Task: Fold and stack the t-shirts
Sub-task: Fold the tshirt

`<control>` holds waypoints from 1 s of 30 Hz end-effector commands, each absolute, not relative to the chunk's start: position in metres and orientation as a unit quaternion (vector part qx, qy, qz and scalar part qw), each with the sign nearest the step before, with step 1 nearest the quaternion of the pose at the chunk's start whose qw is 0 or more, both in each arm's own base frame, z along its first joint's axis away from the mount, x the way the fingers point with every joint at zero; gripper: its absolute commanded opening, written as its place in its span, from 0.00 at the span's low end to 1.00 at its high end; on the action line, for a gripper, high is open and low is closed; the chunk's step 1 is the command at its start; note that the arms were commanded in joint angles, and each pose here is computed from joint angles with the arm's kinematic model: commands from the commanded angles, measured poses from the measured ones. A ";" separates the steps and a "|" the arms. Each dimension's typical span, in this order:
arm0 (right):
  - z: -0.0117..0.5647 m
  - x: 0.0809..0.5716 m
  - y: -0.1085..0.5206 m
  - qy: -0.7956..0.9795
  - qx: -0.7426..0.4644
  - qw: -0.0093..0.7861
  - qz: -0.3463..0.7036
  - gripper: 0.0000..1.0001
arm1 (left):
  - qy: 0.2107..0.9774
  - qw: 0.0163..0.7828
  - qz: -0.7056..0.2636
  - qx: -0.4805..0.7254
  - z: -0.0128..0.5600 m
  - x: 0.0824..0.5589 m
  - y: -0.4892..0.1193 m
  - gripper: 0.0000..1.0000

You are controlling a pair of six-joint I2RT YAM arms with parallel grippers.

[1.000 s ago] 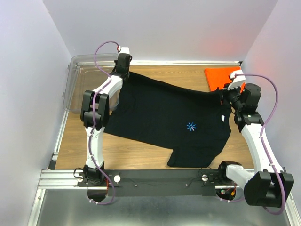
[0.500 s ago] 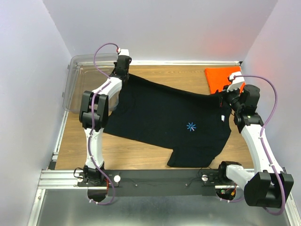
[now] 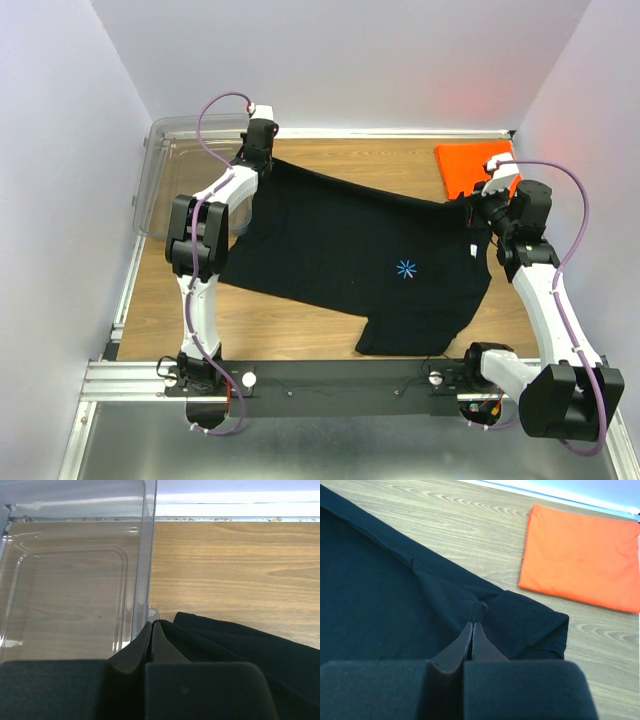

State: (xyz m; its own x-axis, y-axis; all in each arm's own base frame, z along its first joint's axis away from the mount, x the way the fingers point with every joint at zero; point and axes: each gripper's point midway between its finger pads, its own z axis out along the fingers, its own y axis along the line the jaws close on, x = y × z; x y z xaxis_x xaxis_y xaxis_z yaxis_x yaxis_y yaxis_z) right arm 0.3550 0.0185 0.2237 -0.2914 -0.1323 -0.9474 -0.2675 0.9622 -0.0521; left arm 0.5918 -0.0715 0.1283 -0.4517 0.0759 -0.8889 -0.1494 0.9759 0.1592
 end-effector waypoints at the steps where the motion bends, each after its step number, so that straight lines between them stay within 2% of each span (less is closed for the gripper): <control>1: 0.215 0.353 0.019 0.808 -0.129 0.571 0.058 0.01 | 0.827 0.549 0.115 -0.036 0.160 0.591 -0.063 0.00; 9: 0.214 0.352 0.019 0.810 -0.130 0.570 0.056 0.01 | 0.827 0.547 0.119 -0.044 0.159 0.587 -0.060 0.05; 15: 0.210 0.353 0.019 0.812 -0.131 0.566 0.057 0.01 | 0.824 0.553 0.112 -0.047 0.167 0.580 -0.060 0.41; 18: 0.208 0.352 0.020 0.813 -0.135 0.564 0.060 0.00 | 0.817 0.565 0.103 -0.048 0.176 0.578 -0.061 0.51; 30: 0.195 0.337 0.031 0.818 -0.161 0.546 0.083 0.01 | 0.770 0.633 0.051 -0.061 0.255 0.561 -0.068 0.63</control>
State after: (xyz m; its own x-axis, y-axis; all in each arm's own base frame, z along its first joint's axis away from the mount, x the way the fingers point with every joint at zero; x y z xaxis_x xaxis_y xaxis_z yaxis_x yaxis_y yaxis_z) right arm 0.3488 0.0229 0.2053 -0.3328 -0.1506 -0.9309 -0.3036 0.9517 -0.0454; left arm 0.5631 -0.0676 0.2079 -0.3037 0.0224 -0.9525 -0.1613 0.9841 0.0745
